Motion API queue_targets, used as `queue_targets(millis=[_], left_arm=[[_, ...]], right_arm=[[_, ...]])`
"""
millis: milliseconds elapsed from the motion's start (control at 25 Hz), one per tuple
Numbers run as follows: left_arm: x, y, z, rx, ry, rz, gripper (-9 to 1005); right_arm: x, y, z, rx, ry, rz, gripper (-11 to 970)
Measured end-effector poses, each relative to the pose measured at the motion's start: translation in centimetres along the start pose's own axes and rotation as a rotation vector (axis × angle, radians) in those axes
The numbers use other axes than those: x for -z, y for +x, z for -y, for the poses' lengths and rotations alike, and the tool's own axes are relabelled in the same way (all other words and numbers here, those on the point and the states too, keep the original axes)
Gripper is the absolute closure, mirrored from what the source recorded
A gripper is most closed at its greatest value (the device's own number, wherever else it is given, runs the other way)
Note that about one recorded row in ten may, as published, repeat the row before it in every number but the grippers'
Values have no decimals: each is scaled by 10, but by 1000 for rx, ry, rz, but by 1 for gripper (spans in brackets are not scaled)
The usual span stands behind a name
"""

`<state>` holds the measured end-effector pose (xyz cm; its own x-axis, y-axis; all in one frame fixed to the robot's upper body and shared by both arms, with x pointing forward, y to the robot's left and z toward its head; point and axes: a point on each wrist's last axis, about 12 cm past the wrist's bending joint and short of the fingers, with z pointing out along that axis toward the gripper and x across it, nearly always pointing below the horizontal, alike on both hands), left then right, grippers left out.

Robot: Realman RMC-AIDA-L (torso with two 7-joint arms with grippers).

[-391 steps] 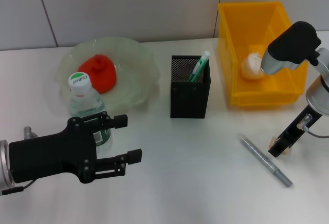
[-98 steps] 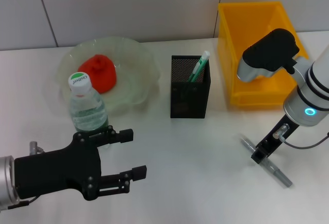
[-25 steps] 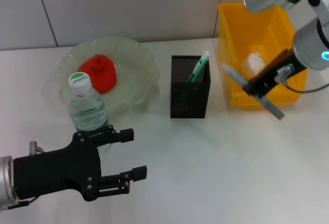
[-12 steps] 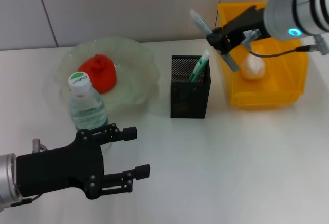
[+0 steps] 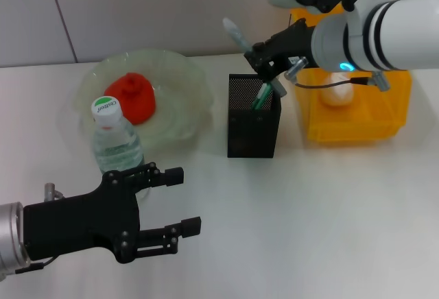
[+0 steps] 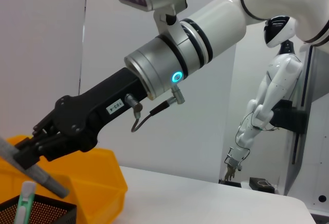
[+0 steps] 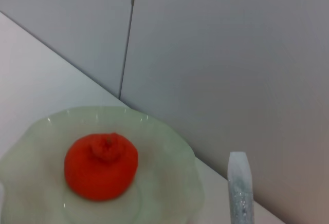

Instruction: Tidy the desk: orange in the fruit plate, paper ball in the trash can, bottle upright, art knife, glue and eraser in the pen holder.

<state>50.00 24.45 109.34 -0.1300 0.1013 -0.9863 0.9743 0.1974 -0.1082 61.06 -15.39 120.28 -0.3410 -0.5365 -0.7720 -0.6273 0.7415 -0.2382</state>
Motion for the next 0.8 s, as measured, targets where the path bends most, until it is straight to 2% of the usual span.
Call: queue_targets(millis=[480,800], left_arm=[[0,0,-1,-1,-5,-1,206],[1,0,-1,-4,-10,-1,206]], right_arm=[[-7,-11,-6,24,-8,28,842],[-20,-3,-12,31,-10,25,843]])
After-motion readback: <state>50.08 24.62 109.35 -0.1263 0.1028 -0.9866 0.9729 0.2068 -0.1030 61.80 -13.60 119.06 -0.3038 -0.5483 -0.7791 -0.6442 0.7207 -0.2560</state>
